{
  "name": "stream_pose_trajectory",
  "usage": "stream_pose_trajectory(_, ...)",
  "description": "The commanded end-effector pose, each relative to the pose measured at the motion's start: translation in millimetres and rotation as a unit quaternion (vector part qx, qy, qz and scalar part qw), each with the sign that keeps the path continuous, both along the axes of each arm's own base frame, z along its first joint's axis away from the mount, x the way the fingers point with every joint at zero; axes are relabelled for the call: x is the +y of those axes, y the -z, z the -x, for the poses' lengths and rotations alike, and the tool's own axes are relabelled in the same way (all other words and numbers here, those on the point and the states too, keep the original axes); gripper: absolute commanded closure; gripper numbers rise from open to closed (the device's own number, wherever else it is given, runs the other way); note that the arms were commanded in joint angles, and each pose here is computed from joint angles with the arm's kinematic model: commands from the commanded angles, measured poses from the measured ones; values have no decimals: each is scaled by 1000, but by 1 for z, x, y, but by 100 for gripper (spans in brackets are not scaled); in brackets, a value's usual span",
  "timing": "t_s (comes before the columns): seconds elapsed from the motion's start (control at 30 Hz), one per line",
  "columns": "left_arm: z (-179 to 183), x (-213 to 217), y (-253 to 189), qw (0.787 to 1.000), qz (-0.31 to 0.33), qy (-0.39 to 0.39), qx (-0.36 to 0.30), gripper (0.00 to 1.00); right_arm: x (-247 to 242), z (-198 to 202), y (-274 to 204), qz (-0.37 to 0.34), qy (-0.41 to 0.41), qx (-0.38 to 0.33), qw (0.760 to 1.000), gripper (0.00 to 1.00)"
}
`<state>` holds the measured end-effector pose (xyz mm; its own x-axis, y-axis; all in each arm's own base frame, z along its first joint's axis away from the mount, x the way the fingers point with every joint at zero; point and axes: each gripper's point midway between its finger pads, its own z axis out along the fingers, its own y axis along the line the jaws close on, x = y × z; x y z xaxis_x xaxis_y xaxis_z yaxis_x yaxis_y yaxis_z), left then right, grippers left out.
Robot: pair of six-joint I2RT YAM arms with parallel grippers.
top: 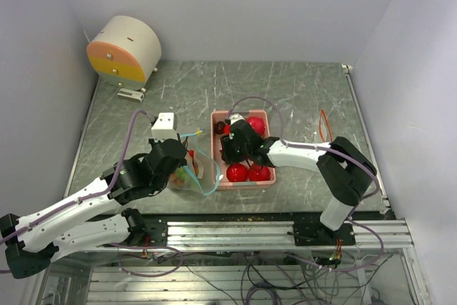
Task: Place the food in the zip-top bag and seal the zipper
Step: Pick up the fake fruit from the bin, then place the fake fruit in the zipper food storage bag.
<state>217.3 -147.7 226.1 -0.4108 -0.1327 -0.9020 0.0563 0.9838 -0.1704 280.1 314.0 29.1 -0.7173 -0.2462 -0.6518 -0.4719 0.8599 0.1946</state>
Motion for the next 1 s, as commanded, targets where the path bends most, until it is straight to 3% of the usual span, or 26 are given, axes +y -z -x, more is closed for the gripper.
stream_pose_trajectory(0.0, -1, -2, -3, 1000, 15, -3, -4, 93, -4, -7, -48, -33, 9, -52, 998, 65)
stream_pose_trajectory(0.13, -1, -2, 0, 1000, 15, -2, -3, 93, -4, 6, -113, -109, -16, -101, 989, 65)
stream_pose_trajectory(0.23, -2, -2, 3, 1000, 10, -5, 1, 93, 5, 31, -152, -169, -80, -113, 976, 64)
stream_pose_trajectory(0.37, -4, -5, 6, 1000, 9, -6, 4, 93, 20, 83, -200, -260, -191, -117, 939, 64)
stream_pose_trajectory(0.5, -6, -9, 11, 1000, 6, -5, 9, 93, 37, 131, -223, -307, -284, -116, 901, 63)
stream_pose_trajectory(0.6, -8, -16, 12, 1000, 7, 1, 15, 93, 54, 149, -215, -306, -314, -100, 893, 63)
stream_pose_trajectory(0.7, -8, -19, 11, 1000, 9, 6, 16, 93, 67, 151, -196, -294, -315, -84, 898, 63)
stream_pose_trajectory(0.83, -6, -18, 9, 1000, 12, 7, 17, 93, 68, 118, -165, -248, -227, -81, 938, 63)
stream_pose_trajectory(0.97, -3, -12, 6, 1000, 15, 5, 15, 93, 63, 89, -146, -213, -157, -94, 960, 61)
